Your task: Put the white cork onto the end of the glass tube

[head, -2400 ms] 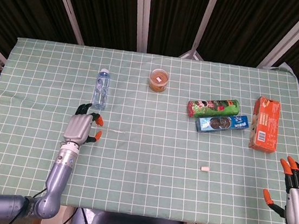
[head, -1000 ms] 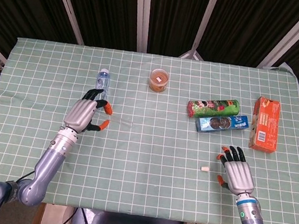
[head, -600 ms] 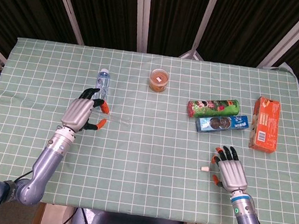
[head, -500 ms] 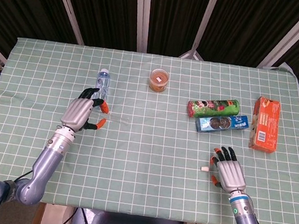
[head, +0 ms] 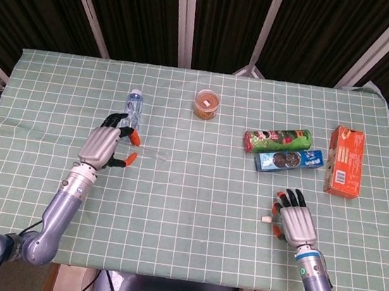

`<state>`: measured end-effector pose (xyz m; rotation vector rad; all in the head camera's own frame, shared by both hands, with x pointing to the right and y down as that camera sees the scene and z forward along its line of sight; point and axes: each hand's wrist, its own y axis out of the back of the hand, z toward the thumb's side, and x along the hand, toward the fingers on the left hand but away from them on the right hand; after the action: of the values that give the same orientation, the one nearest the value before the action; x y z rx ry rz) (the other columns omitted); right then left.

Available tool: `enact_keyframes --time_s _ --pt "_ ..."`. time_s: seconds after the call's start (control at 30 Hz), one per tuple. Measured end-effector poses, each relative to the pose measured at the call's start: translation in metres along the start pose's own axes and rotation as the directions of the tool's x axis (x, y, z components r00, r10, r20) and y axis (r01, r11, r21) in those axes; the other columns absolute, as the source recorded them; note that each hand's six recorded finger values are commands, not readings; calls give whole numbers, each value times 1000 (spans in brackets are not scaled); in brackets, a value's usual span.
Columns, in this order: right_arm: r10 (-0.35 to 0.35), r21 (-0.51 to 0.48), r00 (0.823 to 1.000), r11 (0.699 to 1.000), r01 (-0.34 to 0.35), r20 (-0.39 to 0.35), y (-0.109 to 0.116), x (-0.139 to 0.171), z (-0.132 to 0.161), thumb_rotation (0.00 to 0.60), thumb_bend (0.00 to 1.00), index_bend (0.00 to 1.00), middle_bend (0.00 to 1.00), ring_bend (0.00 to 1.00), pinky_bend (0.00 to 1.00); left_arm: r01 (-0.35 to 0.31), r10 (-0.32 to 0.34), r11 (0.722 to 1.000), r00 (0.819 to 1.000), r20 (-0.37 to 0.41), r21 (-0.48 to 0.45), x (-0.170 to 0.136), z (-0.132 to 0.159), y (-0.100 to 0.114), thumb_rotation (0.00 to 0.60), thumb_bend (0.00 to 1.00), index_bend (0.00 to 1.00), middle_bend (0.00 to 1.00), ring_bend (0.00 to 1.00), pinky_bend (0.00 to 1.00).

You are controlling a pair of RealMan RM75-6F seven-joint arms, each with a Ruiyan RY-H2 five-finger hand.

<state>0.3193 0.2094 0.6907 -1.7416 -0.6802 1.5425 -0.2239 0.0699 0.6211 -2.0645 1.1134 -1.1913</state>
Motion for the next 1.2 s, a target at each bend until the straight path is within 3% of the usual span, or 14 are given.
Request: enact_keyframes --time_s 1.2 --pt "-4 8 1000 1000 4 -3 -7 -4 11 600 357 512 212 96 0 -11 10 1000 1000 -25 -14 2 -10 4 600 604 604 454 81 0"
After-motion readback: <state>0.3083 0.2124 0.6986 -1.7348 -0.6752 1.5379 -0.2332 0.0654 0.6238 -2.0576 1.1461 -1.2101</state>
